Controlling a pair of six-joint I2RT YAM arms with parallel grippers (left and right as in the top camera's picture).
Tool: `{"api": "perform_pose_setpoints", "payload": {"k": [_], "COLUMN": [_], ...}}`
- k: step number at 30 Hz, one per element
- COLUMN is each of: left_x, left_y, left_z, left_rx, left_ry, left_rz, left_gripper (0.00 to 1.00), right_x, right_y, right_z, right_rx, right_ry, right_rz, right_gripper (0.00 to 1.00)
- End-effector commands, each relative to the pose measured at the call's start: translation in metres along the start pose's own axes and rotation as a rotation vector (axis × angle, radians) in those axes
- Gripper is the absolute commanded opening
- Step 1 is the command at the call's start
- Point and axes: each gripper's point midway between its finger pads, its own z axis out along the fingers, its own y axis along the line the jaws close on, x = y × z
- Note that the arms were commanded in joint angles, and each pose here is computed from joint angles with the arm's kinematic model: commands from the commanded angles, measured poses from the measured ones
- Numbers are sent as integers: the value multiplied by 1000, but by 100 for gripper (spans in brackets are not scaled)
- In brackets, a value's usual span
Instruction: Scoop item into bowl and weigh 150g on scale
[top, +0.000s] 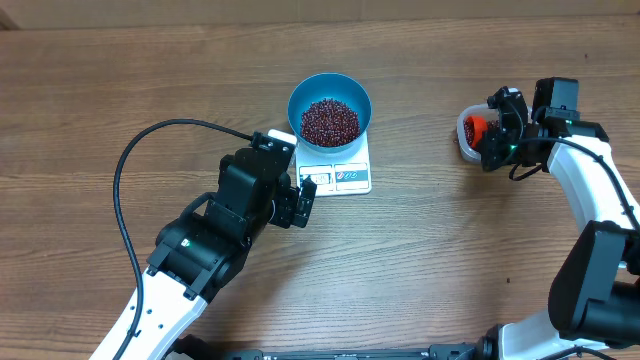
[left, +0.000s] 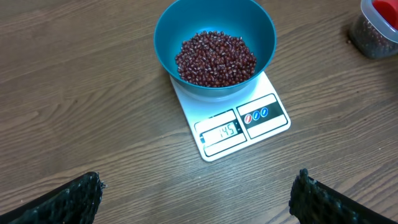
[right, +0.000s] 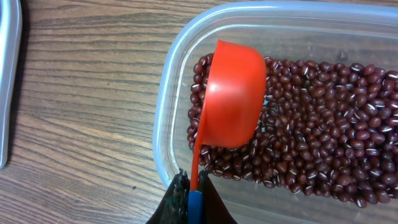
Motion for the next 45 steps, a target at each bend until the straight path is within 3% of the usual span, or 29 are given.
{"api": "perform_pose_setpoints", "payload": {"k": [1,23,37,45], "left_x": [1,1,1,1], "left_y": [0,0,0,0], "left_z": [2,2,2,2], "left_rx": [-10,-10,-10,-10], "left_ry": [4,4,3,4], "left_rz": [2,2,2,3], "left_gripper": [100,99,100,99], "right_x": [0,4,-11,-26], "right_y": [-3,-45,-42,-9], "right_z": [0,-40,-81,-95], "right_rx": [-23,-177,-145,-345], "right_ry": [-8,-142,-248,-321], "right_rz": [26,292,253,232], "right_gripper": [4,4,4,4]}}
